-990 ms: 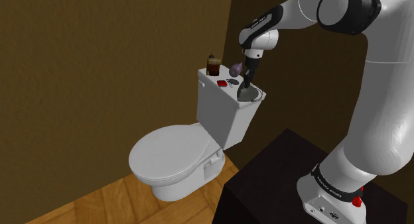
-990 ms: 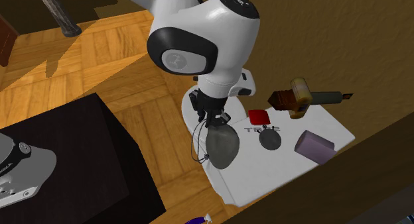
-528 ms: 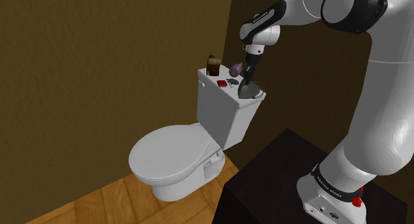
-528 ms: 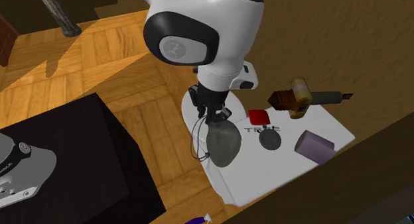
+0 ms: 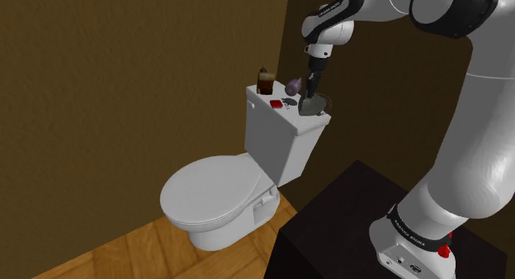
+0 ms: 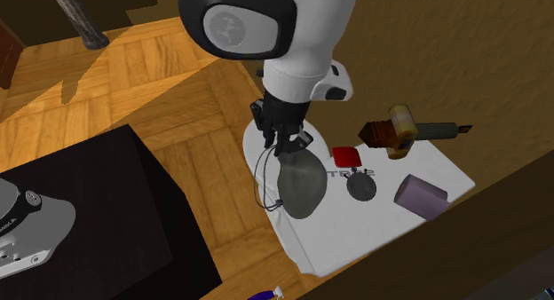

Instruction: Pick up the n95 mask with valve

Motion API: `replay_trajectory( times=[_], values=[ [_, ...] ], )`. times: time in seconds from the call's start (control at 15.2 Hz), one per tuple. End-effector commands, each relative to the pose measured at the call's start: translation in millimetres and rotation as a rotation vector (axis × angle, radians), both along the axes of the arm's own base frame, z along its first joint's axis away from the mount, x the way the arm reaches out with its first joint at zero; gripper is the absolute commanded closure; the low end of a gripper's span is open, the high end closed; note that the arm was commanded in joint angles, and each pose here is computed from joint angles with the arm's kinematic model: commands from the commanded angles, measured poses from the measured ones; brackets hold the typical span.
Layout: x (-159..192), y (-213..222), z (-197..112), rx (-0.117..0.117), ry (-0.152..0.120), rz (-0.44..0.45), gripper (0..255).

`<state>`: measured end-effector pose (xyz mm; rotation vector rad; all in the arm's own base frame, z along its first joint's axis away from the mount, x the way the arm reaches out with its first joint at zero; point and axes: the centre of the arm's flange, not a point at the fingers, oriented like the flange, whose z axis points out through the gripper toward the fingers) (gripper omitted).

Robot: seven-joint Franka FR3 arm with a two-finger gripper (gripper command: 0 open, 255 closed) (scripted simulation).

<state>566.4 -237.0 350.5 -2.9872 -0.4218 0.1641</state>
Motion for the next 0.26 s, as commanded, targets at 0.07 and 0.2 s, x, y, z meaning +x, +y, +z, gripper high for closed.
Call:
replay_trajectory(
  times=[0.07, 0.2],
  values=[
    [-0.4, -0.3, 16.5, 0.0, 0.0, 0.0, 255],
    [-0.4, -0.3, 17.3, 0.0, 0.0, 0.0, 255]
  ],
)
